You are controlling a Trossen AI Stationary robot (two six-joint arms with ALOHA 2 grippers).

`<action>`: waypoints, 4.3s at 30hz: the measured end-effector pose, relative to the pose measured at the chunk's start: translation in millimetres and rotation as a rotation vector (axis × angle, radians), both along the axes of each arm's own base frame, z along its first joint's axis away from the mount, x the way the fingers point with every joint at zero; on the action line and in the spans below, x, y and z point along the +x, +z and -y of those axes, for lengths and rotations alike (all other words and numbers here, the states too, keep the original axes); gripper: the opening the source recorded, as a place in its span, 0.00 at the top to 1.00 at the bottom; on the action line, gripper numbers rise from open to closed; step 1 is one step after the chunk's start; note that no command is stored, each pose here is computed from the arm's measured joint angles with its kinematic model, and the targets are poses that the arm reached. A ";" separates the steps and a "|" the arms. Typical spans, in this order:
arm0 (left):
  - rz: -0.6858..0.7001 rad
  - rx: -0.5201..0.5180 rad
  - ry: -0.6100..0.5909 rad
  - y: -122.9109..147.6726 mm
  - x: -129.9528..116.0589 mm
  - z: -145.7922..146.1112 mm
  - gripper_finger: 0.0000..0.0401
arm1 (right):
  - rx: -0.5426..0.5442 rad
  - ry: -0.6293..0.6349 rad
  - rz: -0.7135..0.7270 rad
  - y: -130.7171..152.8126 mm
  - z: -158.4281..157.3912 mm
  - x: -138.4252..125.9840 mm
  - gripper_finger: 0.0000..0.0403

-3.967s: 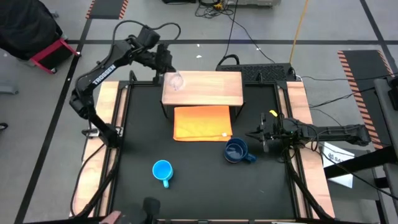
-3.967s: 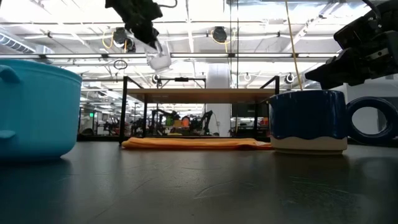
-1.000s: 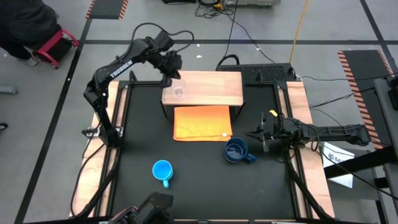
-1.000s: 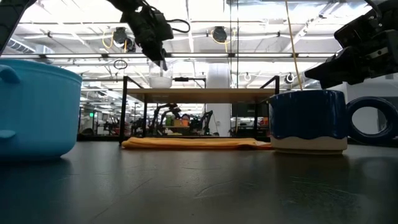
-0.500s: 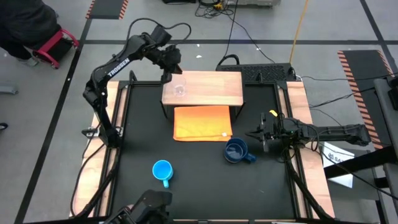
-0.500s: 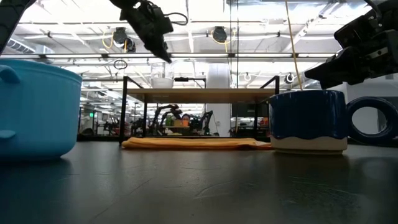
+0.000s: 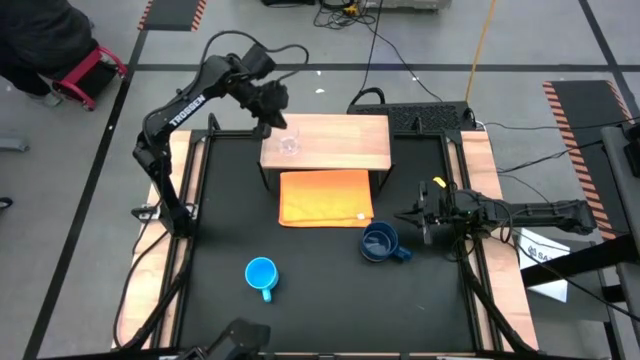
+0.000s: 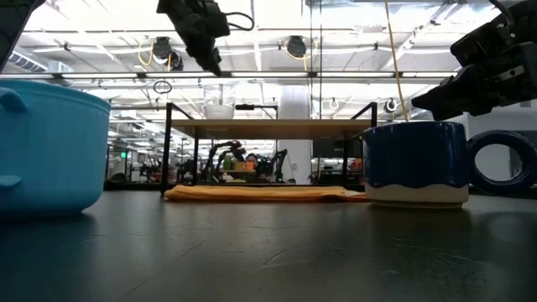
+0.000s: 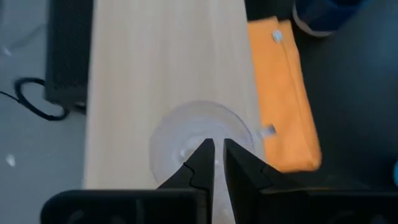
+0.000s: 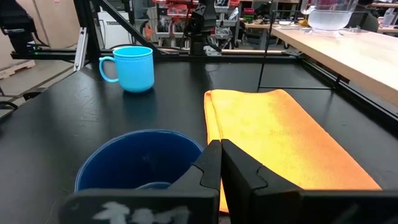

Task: Stack small to large cups/mugs on shelf
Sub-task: Put the light blue mug on the shelf

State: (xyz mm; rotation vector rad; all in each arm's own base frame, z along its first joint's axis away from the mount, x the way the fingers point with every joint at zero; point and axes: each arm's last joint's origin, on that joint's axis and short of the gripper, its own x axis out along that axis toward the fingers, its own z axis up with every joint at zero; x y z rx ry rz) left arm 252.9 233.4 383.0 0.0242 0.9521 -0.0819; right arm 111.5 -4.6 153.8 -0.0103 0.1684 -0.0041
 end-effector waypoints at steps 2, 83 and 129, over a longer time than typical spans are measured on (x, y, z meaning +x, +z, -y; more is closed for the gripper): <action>-0.015 -0.005 -0.014 -0.1 -0.8 3.0 0.91 | 0.000 0.000 0.001 0.0 0.0 0.0 1.00; 0.942 0.096 0.652 -126.8 -172.9 166.0 1.00 | 0.039 -0.007 -0.048 -4.6 -0.1 -0.9 1.00; 0.961 -0.086 0.304 -203.2 -155.2 200.4 1.00 | 0.047 -0.008 -0.047 -4.5 -0.1 -0.9 1.00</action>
